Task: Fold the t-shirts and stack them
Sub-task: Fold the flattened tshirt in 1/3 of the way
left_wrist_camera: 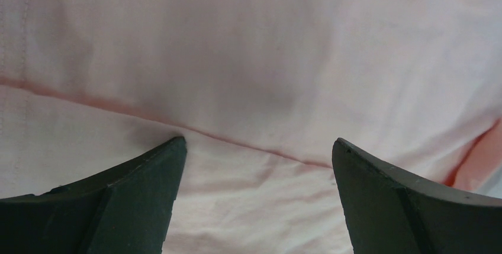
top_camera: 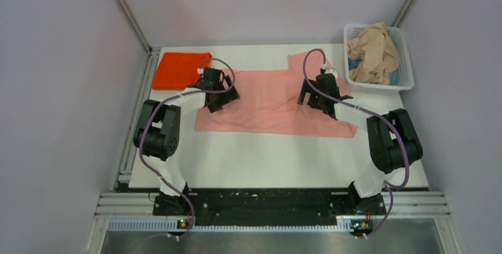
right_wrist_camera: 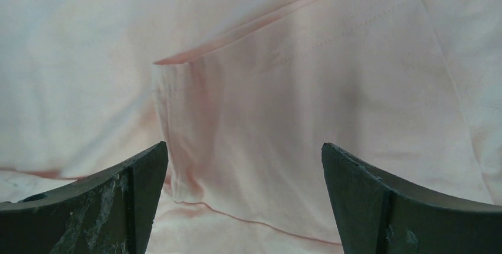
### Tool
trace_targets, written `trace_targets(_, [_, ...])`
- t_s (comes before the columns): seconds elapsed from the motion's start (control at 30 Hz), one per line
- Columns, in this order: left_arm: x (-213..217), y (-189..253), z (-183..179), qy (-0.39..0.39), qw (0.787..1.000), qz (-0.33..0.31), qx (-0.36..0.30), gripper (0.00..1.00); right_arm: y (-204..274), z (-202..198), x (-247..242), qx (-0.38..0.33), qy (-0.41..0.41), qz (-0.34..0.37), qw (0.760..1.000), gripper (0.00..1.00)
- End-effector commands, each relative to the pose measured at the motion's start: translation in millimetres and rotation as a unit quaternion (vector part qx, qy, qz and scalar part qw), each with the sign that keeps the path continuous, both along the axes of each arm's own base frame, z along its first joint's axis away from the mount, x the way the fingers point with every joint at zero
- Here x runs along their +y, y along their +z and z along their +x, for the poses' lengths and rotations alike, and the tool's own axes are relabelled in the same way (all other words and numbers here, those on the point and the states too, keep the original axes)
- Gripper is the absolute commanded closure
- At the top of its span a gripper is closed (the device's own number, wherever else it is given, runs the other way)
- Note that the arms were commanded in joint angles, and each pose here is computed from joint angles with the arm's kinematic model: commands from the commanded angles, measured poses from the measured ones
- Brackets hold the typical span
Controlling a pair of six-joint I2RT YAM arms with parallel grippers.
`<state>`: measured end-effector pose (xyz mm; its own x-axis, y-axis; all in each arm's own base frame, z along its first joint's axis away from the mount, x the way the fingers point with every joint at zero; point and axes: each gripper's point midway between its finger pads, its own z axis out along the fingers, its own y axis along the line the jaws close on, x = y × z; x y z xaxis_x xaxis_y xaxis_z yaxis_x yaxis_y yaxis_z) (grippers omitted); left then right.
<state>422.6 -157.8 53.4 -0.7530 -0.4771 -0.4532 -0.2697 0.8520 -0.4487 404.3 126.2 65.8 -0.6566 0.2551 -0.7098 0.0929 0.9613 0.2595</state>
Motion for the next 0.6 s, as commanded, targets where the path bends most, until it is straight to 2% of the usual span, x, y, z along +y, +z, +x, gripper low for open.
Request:
trace_targets(0.0, [6,-8,2,0.012,1.000,0.012,0.002,0.01,-18,0,0,0.014,-0.016,0.011,1.000,0.01])
trace_targets(0.13, [12,-26,-25,0.019,0.999,0.011,0.024,0.01,-37,-31,-6,0.046,-0.023,0.019,0.998,0.01])
trace_targets(0.27, [12,-38,-63,0.020,0.999,-0.016,0.042,0.01,-45,-70,-17,0.067,-0.044,0.030,0.996,0.01])
trace_targets(0.37, [16,-45,-97,0.026,0.998,-0.008,0.054,0.01,-55,-111,-32,0.109,-0.057,0.017,0.992,0.01])
trace_targets(0.57, [19,-41,-156,0.039,0.998,0.005,0.056,0.01,-64,-182,-41,0.154,-0.074,0.048,0.984,0.02])
